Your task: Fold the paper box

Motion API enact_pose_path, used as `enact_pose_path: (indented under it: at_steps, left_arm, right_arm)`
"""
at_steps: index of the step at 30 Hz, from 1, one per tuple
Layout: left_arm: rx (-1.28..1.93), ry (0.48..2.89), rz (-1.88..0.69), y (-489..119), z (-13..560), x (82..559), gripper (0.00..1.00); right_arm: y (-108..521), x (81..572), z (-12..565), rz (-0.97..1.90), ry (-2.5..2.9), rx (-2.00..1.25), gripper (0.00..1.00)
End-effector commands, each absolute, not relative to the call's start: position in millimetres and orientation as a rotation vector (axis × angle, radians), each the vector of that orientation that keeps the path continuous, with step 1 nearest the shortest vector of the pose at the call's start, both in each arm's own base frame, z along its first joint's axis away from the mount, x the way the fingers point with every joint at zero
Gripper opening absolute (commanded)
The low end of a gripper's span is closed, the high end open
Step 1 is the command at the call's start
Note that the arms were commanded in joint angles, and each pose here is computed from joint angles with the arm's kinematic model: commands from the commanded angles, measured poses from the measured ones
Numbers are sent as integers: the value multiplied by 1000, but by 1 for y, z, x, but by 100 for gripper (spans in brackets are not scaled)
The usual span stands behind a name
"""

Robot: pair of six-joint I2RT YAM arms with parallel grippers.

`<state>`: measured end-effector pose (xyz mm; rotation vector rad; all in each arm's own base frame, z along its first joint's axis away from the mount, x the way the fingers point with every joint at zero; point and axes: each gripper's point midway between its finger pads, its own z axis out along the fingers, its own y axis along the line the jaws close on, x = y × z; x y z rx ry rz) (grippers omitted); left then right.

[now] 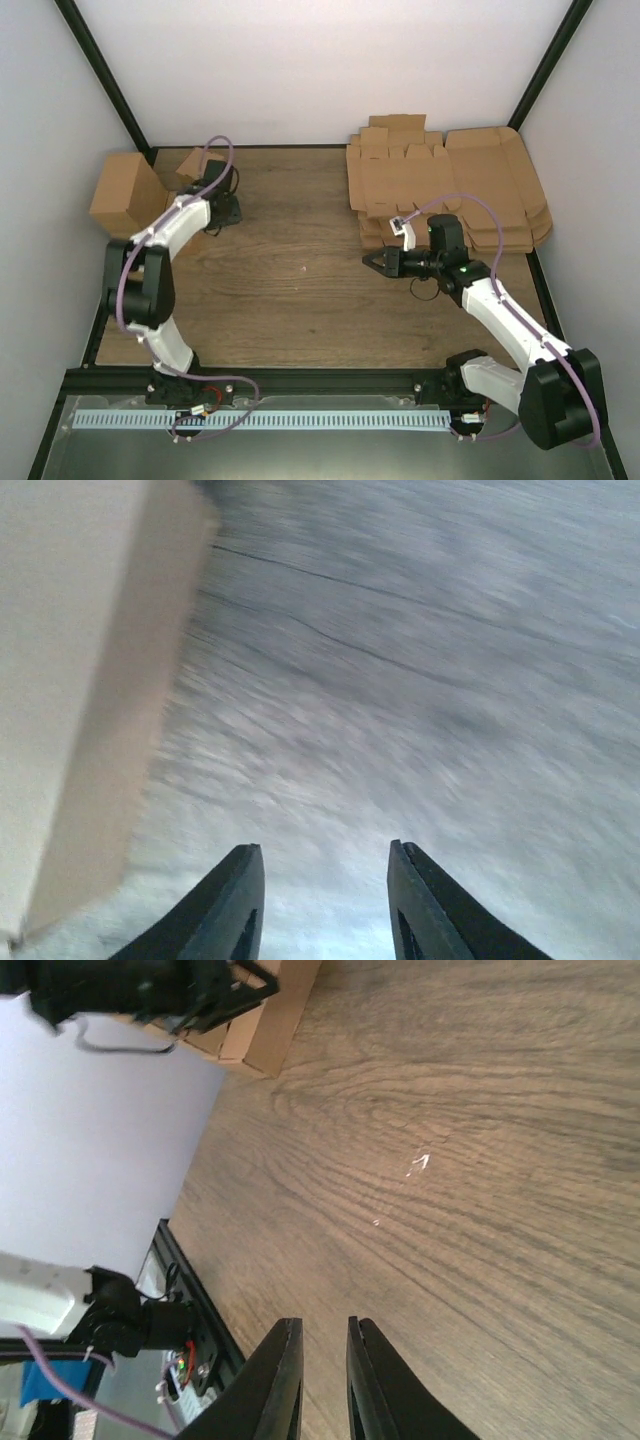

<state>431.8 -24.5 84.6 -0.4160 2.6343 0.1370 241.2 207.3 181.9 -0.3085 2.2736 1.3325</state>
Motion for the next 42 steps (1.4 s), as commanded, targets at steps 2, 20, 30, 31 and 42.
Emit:
enact_pose_path:
  at_steps: [2, 20, 30, 31, 42]
  left_arm:
    - [-238, 2505, -137, -89, 142, 393, 41]
    - [-13, 1983, -549, -116, 190, 274, 100]
    - [-102, 1851, -431, -85, 189, 269, 100]
    - [-119, 1841, -399, -80, 187, 269, 100]
    - [-274, 1734, -140, -34, 186, 288, 100]
  right_arm:
    - [190, 261, 212, 1120, 2163, -283, 17]
    - [122, 245, 223, 680, 1707, -194, 100]
    - [114, 256, 201, 641, 1790, -109, 100]
    - [108, 259, 200, 622, 1777, -69, 100]
    - [130, 263, 188, 619, 1685, -292, 100]
